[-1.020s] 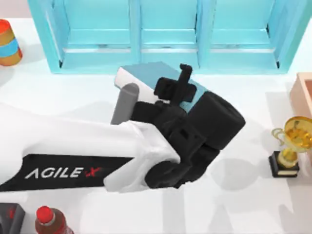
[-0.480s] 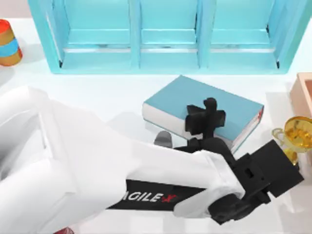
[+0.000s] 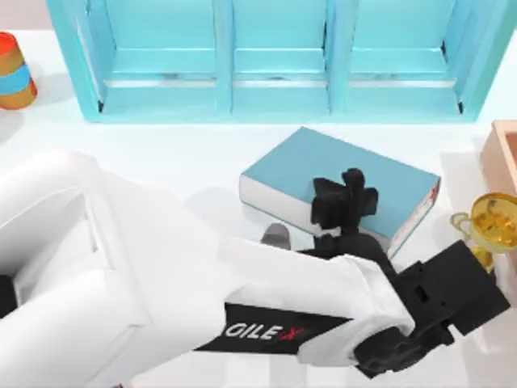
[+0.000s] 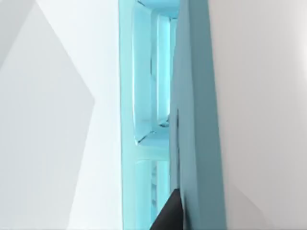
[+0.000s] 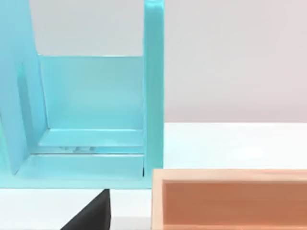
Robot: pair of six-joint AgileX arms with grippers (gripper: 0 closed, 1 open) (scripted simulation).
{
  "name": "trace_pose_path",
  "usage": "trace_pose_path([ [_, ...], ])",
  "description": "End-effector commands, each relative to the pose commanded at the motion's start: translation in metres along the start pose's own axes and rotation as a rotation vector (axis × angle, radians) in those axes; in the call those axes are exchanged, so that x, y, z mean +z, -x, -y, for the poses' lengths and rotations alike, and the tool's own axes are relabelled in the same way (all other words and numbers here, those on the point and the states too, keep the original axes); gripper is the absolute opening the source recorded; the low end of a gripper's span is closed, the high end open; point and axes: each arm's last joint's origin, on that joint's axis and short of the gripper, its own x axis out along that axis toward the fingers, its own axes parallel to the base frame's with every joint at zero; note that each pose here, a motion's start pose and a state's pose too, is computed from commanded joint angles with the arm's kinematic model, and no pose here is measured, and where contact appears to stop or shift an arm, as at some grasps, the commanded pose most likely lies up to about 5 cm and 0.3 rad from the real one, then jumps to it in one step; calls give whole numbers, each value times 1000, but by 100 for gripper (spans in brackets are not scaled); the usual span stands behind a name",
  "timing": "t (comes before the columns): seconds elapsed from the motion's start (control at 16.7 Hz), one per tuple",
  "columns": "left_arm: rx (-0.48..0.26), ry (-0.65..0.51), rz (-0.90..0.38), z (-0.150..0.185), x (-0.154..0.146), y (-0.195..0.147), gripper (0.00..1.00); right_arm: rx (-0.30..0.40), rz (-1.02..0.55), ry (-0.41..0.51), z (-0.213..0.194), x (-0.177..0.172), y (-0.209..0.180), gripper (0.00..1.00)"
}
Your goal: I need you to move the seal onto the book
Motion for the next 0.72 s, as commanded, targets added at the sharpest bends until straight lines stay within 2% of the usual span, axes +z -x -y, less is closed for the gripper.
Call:
trace_pose_path([
  [0.3, 5, -36, 123, 6, 9, -46, 0, 0, 0, 0, 0, 0, 0, 100],
  [0.42, 9, -29, 138, 11, 10, -53, 0, 0, 0, 0, 0, 0, 0, 100],
  [0.72, -1, -9, 40, 5, 1, -11, 0, 0, 0, 0, 0, 0, 0, 100],
])
